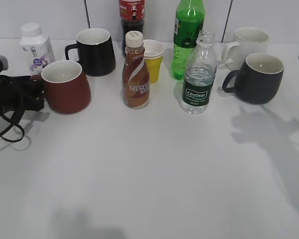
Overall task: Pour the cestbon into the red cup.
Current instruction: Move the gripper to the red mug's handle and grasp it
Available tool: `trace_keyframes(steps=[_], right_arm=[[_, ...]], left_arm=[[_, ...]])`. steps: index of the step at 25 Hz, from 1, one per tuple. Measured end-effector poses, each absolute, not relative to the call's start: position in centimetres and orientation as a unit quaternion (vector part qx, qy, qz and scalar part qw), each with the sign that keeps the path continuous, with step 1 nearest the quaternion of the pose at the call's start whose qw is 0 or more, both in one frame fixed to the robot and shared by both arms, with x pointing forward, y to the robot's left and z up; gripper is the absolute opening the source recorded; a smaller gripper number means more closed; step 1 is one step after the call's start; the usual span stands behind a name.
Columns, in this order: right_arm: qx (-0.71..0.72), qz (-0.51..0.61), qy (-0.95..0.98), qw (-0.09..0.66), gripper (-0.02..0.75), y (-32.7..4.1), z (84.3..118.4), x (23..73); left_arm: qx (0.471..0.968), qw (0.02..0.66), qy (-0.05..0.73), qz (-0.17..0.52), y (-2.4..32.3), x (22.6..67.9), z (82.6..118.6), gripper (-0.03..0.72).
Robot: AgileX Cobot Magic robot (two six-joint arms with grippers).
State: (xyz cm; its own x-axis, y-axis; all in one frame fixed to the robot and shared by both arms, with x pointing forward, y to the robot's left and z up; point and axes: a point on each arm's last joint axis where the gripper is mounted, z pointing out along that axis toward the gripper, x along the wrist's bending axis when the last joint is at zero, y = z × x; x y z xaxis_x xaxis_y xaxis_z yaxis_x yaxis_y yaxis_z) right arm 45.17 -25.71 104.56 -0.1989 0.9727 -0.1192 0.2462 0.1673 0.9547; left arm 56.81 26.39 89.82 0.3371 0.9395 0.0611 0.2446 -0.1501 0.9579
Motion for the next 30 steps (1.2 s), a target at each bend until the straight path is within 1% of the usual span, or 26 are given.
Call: trace_keyframes(steps=[3,7,9,11,12,13,16,19,24,26,27,28,30], right_arm=[[0.477,0.434,0.641,0.416,0.386,-25.7,104.5,45.2],[0.48,0.428,0.647,0.41,0.386,-25.6,104.0,45.5],[0.482,0.424,0.649,0.407,0.386,-25.6,103.7,45.7],[0.483,0.423,0.651,0.405,0.386,-25.6,103.6,45.7],[0.483,0.423,0.651,0.405,0.386,-25.6,103.6,45.7],[0.483,0.423,0.651,0.405,0.384,-25.6,103.6,45.7],[0.494,0.427,0.645,0.396,0.364,-25.6,103.6,45.7],[0.51,0.433,0.644,0.371,0.351,-25.2,103.3,45.5],[0.449,0.456,0.692,0.333,0.349,-21.6,103.0,44.5],[0.431,0.462,0.705,0.321,0.386,-20.3,101.8,44.3],[0.429,0.466,0.706,0.317,0.422,-19.9,101.0,44.3],[0.434,0.467,0.704,0.312,0.461,-19.6,100.2,44.5],[0.453,0.467,0.697,0.301,0.569,-19.2,98.5,45.1]], left_arm=[[0.679,0.469,0.437,0.359,26.2,57.1,89.8,0.297],[0.679,0.471,0.43,0.364,26.1,58.2,89.9,0.281],[0.682,0.473,0.422,0.364,26.0,58.7,89.8,0.224],[0.687,0.475,0.413,0.364,25.9,59.0,89.7,0.139],[0.689,0.474,0.41,0.364,25.9,59.1,89.7,0.075],[0.69,0.474,0.41,0.363,25.9,59.1,89.6,0.047],[0.691,0.474,0.407,0.363,25.8,59.1,89.6,0.048],[0.692,0.474,0.405,0.364,25.8,59.0,89.8,0.048],[0.699,0.467,0.393,0.373,25.9,57.6,91.5,0.043],[0.693,0.473,0.387,0.383,25.9,57.0,92.7,0.043],[0.69,0.476,0.384,0.388,25.9,56.7,93.3,0.043],[0.689,0.476,0.382,0.391,25.9,56.3,93.7,0.043],[0.686,0.478,0.38,0.396,26.0,55.3,94.6,0.043]])
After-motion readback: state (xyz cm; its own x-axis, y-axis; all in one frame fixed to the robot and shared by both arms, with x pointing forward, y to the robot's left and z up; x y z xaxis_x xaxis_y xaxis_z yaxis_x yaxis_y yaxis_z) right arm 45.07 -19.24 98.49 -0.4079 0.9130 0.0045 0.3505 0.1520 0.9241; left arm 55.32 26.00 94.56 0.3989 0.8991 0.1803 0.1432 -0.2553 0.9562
